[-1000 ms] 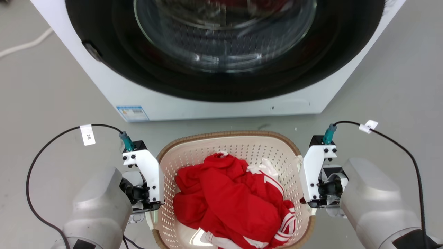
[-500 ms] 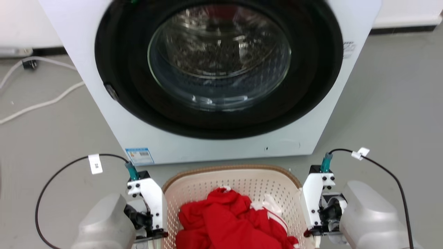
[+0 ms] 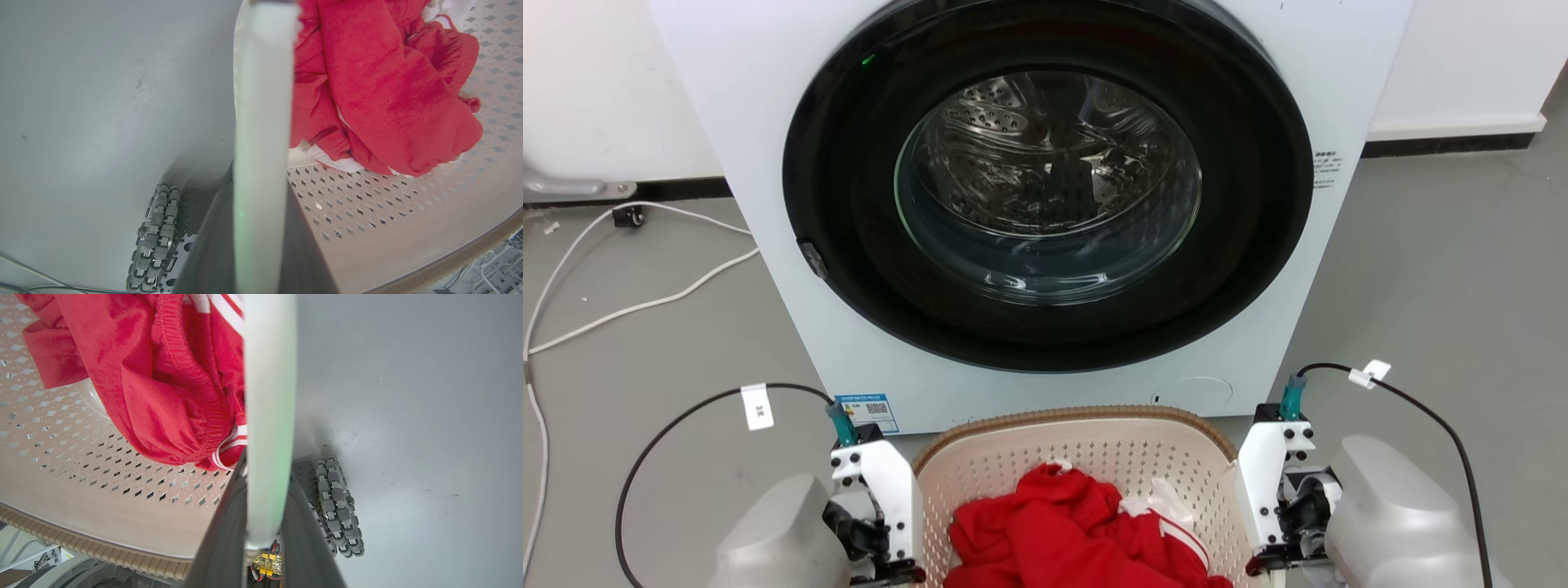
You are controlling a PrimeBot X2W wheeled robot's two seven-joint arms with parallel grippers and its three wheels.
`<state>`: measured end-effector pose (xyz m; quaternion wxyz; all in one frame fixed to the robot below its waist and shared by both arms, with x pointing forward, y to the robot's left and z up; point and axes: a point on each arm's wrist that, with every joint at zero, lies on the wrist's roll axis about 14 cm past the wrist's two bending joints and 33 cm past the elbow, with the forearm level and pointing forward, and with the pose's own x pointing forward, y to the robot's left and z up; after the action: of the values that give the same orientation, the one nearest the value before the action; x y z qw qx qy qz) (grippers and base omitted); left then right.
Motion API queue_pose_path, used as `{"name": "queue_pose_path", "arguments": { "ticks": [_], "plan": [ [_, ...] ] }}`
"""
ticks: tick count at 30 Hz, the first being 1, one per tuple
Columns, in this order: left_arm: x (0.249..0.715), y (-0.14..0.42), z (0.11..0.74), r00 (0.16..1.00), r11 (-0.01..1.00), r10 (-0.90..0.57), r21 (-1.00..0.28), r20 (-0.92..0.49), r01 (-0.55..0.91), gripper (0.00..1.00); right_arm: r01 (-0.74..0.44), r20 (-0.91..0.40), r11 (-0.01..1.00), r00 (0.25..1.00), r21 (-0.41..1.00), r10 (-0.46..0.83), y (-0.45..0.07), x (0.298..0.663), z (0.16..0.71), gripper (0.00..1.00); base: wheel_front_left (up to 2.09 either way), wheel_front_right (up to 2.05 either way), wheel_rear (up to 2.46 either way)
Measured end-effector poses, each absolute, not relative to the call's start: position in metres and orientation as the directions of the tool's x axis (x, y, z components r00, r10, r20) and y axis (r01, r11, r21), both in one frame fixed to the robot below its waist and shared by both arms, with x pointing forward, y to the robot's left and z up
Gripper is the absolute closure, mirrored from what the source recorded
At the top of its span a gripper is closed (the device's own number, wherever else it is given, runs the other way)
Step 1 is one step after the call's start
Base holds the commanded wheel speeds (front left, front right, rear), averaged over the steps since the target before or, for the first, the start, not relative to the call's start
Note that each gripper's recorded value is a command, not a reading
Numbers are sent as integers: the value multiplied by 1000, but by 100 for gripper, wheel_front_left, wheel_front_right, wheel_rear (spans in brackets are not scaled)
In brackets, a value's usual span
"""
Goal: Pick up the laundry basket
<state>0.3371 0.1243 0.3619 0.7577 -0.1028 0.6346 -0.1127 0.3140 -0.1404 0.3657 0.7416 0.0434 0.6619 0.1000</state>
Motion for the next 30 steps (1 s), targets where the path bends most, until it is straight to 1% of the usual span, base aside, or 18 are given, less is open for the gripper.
{"name": "queue_pose_path", "arguments": {
  "ticks": [9, 30],
  "plan": [
    [327, 125, 361, 169, 952, -305, -304, -937, 30, 100, -95, -972, 976, 108, 197, 207, -139, 308, 367, 100, 0, 0, 0],
    [326, 124, 360, 166, 950, -311, -311, -936, 25, 100, -96, -970, 975, 114, 202, 213, -138, 309, 366, 100, 0, 0, 0]
  ]
}}
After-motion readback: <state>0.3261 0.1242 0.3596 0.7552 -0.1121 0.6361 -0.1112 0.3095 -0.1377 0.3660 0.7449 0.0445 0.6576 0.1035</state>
